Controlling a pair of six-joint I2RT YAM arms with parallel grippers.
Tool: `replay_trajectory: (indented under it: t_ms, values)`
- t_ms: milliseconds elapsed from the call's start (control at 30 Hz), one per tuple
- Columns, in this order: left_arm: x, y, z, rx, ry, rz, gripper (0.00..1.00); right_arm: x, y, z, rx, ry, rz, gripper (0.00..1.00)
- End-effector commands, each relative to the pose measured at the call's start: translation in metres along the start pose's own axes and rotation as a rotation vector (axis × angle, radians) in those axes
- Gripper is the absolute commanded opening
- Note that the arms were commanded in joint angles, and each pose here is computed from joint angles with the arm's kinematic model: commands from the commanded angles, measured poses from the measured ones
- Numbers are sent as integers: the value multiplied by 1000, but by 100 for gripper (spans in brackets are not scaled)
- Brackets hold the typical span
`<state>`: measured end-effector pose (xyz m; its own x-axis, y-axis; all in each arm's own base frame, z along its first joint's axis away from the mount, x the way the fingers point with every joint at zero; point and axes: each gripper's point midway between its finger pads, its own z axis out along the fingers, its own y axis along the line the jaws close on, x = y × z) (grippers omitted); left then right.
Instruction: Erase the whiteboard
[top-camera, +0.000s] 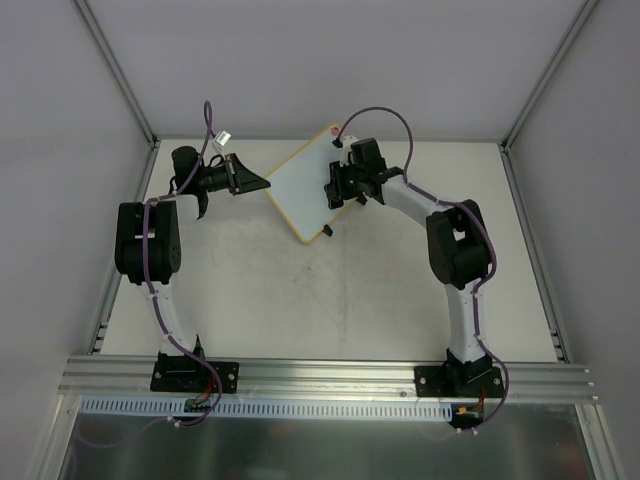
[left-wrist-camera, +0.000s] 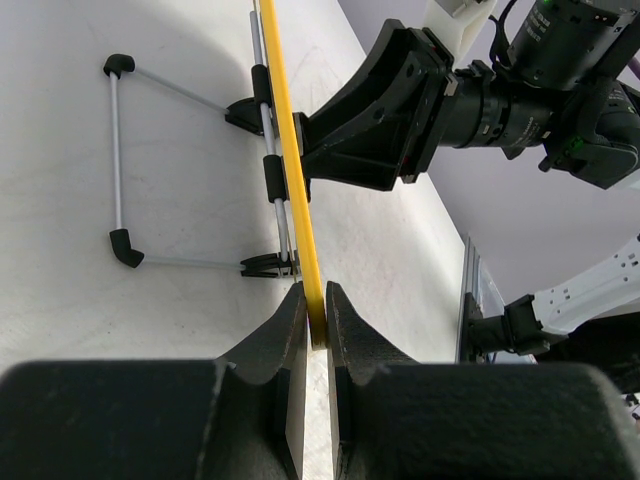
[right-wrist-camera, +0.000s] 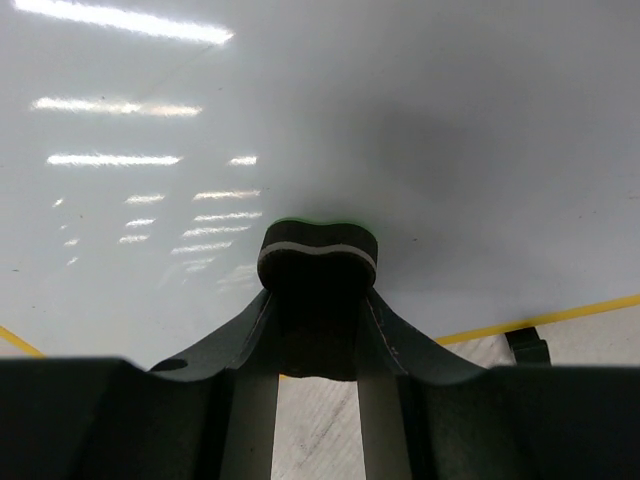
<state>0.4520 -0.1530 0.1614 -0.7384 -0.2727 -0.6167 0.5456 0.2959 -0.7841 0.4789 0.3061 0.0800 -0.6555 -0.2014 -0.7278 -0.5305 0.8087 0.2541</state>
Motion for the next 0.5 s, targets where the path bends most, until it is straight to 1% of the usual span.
replay_trajectory:
  t_ms: [0, 100, 267, 367, 467]
  values:
    - [12, -36, 5, 107, 78, 62, 0, 37, 44, 4, -89, 115, -22, 0]
    - [12, -35, 5, 107, 78, 59, 0, 46, 51, -1, -97, 137, -20, 0]
    - [11, -37, 5, 110, 78, 62, 0, 52, 68, -1, -163, 159, 13, 0]
    - [12, -37, 5, 109, 76, 62, 0, 55, 78, 0, -191, 163, 8, 0]
    - [12, -38, 4, 111, 77, 63, 0, 51, 77, 1, -201, 139, 41, 0]
